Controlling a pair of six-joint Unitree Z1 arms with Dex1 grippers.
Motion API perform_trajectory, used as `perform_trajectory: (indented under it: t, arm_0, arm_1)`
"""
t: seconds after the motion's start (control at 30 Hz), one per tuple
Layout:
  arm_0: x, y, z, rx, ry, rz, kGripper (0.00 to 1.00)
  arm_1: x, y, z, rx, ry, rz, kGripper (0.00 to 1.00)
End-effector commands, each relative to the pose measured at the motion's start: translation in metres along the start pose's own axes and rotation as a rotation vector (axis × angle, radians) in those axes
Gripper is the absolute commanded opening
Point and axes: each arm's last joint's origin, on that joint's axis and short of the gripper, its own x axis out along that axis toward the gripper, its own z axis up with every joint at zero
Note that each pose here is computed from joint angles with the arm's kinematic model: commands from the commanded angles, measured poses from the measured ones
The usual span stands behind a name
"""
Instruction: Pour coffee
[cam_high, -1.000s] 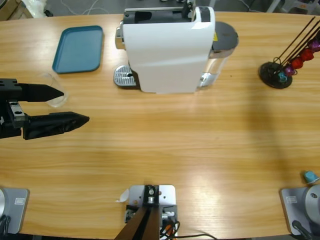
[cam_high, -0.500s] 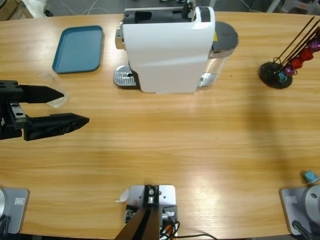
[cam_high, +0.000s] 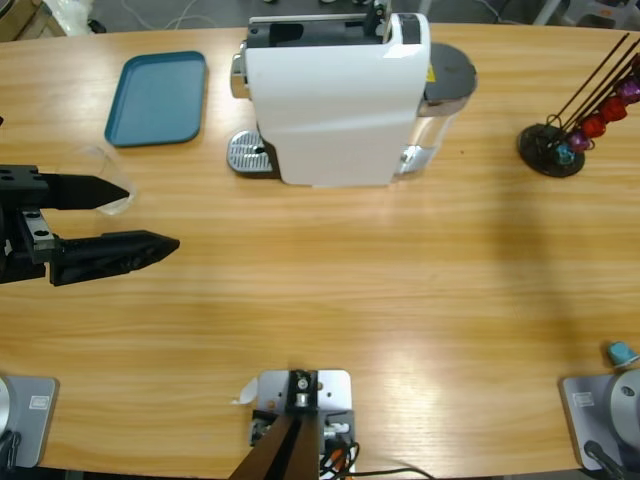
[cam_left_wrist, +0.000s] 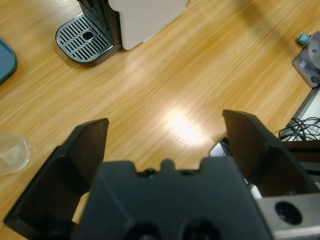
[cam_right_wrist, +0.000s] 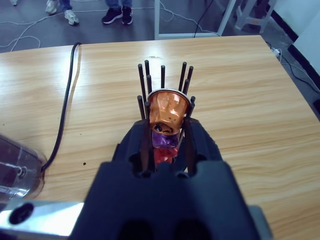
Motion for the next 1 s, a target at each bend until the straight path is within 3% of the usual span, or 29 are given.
perform_trajectory:
  t: [0.03, 0.1, 0.13, 0.17, 1.0]
  arm_0:
    - [0.0061, 0.002, -0.013, -0.005, 0.034, 0.008, 1.0]
    - [0.0057, 0.0019, -0.013, -0.006, 0.032, 0.006, 1.0]
    - [0.0057, 0.0019, -0.0129, -0.006, 0.032, 0.005, 1.0]
    - [0.0057, 0.0019, -0.0129, -0.006, 0.032, 0.005, 1.0]
    - [0.0054, 0.0025, -0.0173, -0.004, 0.038, 0.005, 0.996]
  arm_1:
    - [0.0046, -0.005, -0.0109, -0.018, 0.034, -0.049, 0.14]
    - [0.0043, -0.0053, -0.0109, -0.017, 0.033, -0.052, 0.117]
    - [0.0042, -0.0057, -0.0111, -0.018, 0.032, -0.057, 0.026]
    - [0.0039, -0.006, -0.0113, -0.018, 0.031, -0.061, 0.0]
    - [0.0025, -0.0076, -0.0121, -0.023, 0.027, -0.079, 0.0]
